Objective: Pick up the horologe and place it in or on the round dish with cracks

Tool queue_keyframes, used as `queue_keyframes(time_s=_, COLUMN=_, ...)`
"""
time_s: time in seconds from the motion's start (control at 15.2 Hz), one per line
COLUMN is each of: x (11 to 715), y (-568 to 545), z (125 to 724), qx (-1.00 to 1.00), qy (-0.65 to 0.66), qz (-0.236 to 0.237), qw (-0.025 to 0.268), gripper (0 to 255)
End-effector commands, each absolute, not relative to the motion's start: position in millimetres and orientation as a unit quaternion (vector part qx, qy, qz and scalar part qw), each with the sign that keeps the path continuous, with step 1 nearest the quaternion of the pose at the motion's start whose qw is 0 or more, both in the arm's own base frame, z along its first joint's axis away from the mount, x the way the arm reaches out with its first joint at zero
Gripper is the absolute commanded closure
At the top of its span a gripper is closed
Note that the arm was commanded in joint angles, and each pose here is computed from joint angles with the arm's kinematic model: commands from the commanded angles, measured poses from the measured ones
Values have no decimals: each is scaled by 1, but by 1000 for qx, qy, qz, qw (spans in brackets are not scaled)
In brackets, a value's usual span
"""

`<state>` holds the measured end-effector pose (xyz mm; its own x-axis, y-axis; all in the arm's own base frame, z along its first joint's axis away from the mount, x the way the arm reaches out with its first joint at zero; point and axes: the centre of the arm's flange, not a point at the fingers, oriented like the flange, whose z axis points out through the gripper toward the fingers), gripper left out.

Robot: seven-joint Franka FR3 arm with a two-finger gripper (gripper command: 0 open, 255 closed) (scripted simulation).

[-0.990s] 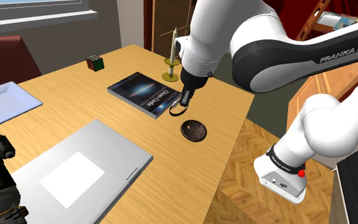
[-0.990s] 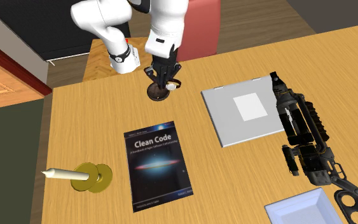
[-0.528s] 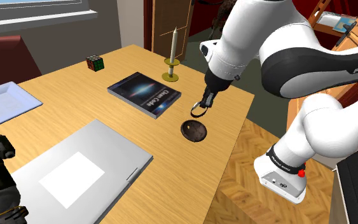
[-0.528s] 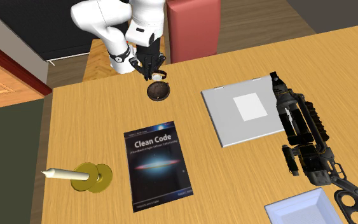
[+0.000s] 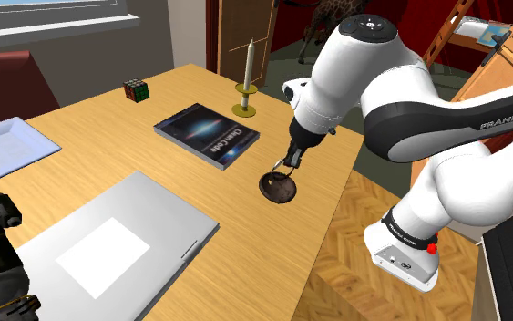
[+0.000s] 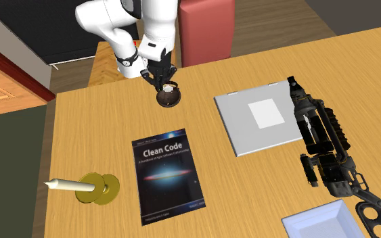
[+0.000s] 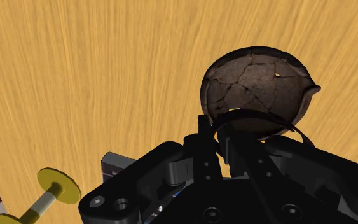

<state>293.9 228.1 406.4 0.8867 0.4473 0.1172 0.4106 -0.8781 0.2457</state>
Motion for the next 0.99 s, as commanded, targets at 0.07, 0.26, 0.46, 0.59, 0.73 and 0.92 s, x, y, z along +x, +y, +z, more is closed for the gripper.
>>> queue_keyframes(time_s=0.07, x=294, y=228, z=391, qx=965, qy=222, qz=86, qw=107, gripper=255)
queue_keyframes(time_s=0.26, x=294, y=228, z=375, qx=965, qy=222, qz=86, qw=107, gripper=255)
queue_keyframes(time_s=0.46, x=294, y=228, z=368, qx=965, qy=222, qz=86, qw=107, gripper=255)
queue_keyframes(time_s=0.59, x=294, y=228, z=368, qx=965, qy=222, qz=86, qw=107, gripper=255)
queue_keyframes(time_s=0.73, x=294, y=228, z=368, qx=965, qy=222, qz=86, qw=107, gripper=255)
queue_keyframes(time_s=0.92, x=294, y=228, z=368, qx=965, qy=222, qz=86, qw=107, gripper=0)
